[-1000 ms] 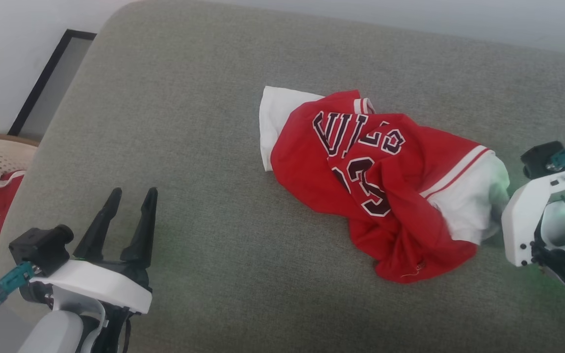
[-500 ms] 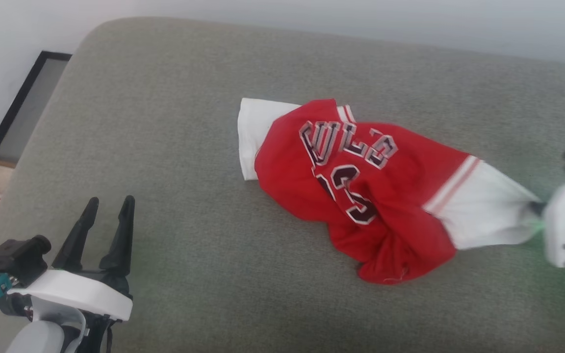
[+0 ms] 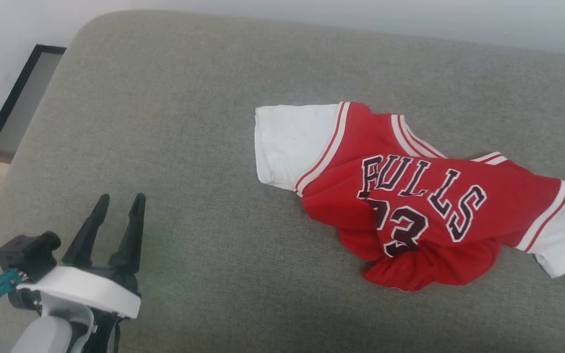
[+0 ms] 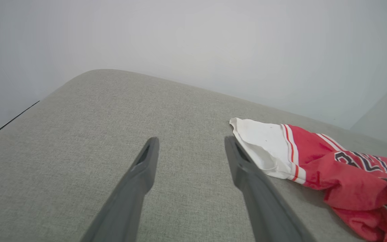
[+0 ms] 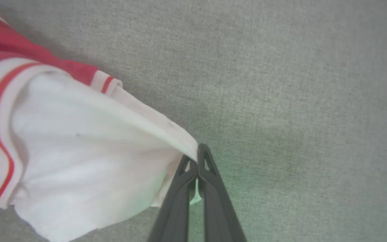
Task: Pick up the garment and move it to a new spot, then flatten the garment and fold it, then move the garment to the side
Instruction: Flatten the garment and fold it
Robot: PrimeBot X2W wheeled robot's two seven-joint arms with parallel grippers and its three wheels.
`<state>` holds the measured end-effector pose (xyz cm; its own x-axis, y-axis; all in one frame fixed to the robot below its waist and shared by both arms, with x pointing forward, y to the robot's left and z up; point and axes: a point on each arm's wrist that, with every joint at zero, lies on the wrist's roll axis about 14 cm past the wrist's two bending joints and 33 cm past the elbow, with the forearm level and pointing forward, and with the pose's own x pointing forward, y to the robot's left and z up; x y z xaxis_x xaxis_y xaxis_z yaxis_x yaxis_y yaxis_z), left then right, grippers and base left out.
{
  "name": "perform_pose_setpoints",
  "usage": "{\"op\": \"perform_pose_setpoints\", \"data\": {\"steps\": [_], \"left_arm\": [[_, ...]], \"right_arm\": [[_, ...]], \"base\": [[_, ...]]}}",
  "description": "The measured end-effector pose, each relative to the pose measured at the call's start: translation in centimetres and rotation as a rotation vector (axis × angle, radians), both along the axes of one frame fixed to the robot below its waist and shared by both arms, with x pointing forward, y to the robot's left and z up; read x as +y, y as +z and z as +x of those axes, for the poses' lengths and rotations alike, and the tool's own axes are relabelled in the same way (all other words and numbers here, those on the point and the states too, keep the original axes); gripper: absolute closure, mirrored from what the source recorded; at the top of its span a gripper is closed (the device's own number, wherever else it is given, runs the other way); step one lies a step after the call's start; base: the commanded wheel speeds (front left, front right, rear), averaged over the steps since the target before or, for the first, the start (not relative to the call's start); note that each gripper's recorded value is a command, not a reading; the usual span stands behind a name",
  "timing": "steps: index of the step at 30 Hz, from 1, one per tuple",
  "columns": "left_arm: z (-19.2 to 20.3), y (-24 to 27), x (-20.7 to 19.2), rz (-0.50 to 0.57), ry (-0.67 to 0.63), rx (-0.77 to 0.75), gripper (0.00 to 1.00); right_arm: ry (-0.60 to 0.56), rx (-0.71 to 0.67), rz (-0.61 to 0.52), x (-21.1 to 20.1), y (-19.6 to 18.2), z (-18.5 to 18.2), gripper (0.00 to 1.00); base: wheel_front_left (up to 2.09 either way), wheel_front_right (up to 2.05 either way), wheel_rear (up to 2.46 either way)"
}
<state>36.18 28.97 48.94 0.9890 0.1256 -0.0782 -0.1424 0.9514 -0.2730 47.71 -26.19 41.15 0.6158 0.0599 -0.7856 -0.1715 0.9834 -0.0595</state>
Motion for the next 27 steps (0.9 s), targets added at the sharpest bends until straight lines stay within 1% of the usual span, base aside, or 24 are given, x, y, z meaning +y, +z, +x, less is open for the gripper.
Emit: {"op": "perform_pose_setpoints", "data": {"steps": [5,6,8,9,17,21,27], "left_arm": [[0.6,-0.4,-0.1,-0.004,-0.004,0.009,0.00],[0.8,-0.5,-0.2,-0.006,-0.007,0.014,0.00],[1.1,-0.4,-0.3,-0.004,-0.012,0.012,0.00],[1.3,-0.3,-0.3,-0.002,-0.016,0.010,0.00],[3.4,1.6,-1.1,0.030,-0.092,-0.005,0.00],[4.9,2.6,-1.9,0.051,-0.147,0.000,0.00],[7.7,4.5,-3.5,0.084,-0.235,0.003,0.00]], "right_arm": [[-0.036,0.034,0.044,0.5,-2.4,0.2,1.00],[-0.043,0.033,0.051,0.6,-2.6,0.4,0.85],[-0.043,0.028,0.046,0.6,-2.7,0.7,0.25],[-0.042,0.024,0.048,0.8,-2.8,0.9,0.00],[-0.071,-0.047,0.076,0.3,-1.3,0.9,0.00],[-0.088,-0.157,0.101,-0.3,1.0,1.1,0.00],[-0.116,-0.387,0.166,-0.6,5.6,1.0,0.00]], "base": [[0.00,0.00,0.00],[0.00,0.00,0.00],[0.00,0.00,0.00],[0.00,0.00,0.00],[0.00,0.00,0.00],[0.00,0.00,0.00],[0.00,0.00,0.00]]}}
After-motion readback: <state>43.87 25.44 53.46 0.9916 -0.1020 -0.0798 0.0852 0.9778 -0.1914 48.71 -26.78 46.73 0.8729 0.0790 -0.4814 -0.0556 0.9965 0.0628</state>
